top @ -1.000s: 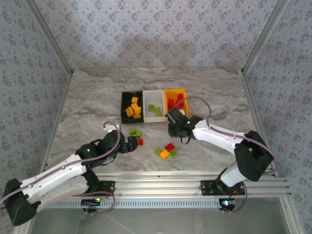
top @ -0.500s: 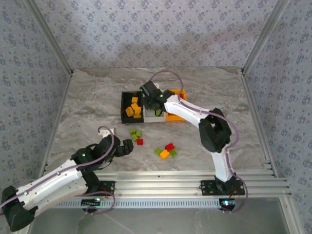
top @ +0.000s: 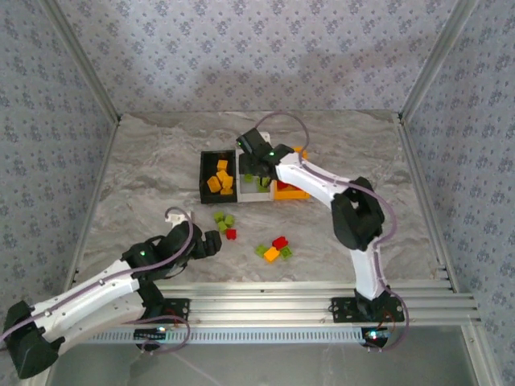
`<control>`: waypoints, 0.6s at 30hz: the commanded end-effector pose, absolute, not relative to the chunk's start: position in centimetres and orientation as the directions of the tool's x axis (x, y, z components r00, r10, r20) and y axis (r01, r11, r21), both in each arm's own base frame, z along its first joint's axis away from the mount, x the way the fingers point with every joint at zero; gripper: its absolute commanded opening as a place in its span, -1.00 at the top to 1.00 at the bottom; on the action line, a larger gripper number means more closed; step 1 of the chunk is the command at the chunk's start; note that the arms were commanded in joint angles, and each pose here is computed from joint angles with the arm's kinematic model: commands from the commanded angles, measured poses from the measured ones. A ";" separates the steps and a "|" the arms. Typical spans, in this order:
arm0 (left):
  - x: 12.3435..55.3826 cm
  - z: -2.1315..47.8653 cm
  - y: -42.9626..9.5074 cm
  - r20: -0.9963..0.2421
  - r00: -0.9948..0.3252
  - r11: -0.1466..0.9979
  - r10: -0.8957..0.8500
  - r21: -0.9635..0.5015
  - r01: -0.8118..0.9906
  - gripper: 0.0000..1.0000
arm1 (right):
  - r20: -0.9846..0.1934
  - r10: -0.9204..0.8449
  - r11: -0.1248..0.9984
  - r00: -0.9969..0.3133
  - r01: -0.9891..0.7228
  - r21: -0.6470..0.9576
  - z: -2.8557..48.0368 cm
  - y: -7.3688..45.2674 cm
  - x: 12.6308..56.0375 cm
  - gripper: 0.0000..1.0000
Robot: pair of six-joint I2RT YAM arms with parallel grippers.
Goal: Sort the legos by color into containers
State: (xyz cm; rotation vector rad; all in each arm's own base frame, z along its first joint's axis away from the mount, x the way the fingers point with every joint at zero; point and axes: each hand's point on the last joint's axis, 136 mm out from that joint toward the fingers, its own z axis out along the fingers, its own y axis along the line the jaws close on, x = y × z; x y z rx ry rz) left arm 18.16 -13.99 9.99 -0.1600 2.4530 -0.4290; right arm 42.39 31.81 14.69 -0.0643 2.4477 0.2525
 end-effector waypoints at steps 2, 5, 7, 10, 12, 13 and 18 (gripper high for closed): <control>19.4 11.3 -16.6 -0.580 -0.792 0.924 -0.189 -0.378 0.057 -0.99 | -0.695 0.096 0.944 -0.713 -0.155 0.290 19.9 31.8 39.3 -0.36; 20.0 10.4 -18.5 -0.561 -0.814 0.922 -0.150 -0.377 0.089 -0.93 | -0.678 0.097 0.939 -0.728 -0.160 0.305 18.8 30.6 36.3 -0.36; 20.5 9.6 -19.6 -0.548 -0.826 0.923 -0.133 -0.372 0.098 -0.81 | -0.669 0.097 0.939 -0.737 -0.155 0.307 18.2 29.7 34.8 -0.36; 21.4 8.6 -20.8 -0.538 -0.836 0.927 -0.111 -0.359 0.108 -0.68 | -0.651 0.103 0.941 -0.752 -0.139 0.310 16.9 27.9 32.8 -0.36; 22.1 7.9 -21.6 -0.533 -0.841 0.929 -0.092 -0.349 0.120 -0.63 | -0.647 0.110 0.942 -0.755 -0.129 0.310 16.7 26.8 31.8 -0.36; 22.4 7.6 -22.1 -0.533 -0.842 0.930 -0.081 -0.343 0.128 -0.62 | -0.648 0.115 0.942 -0.753 -0.125 0.312 16.7 26.2 31.4 -0.36; 23.6 5.8 -23.6 -0.513 -0.858 0.943 -0.027 -0.298 0.148 -0.56 | -0.652 0.135 0.945 -0.746 -0.102 0.312 16.7 24.1 29.8 -0.37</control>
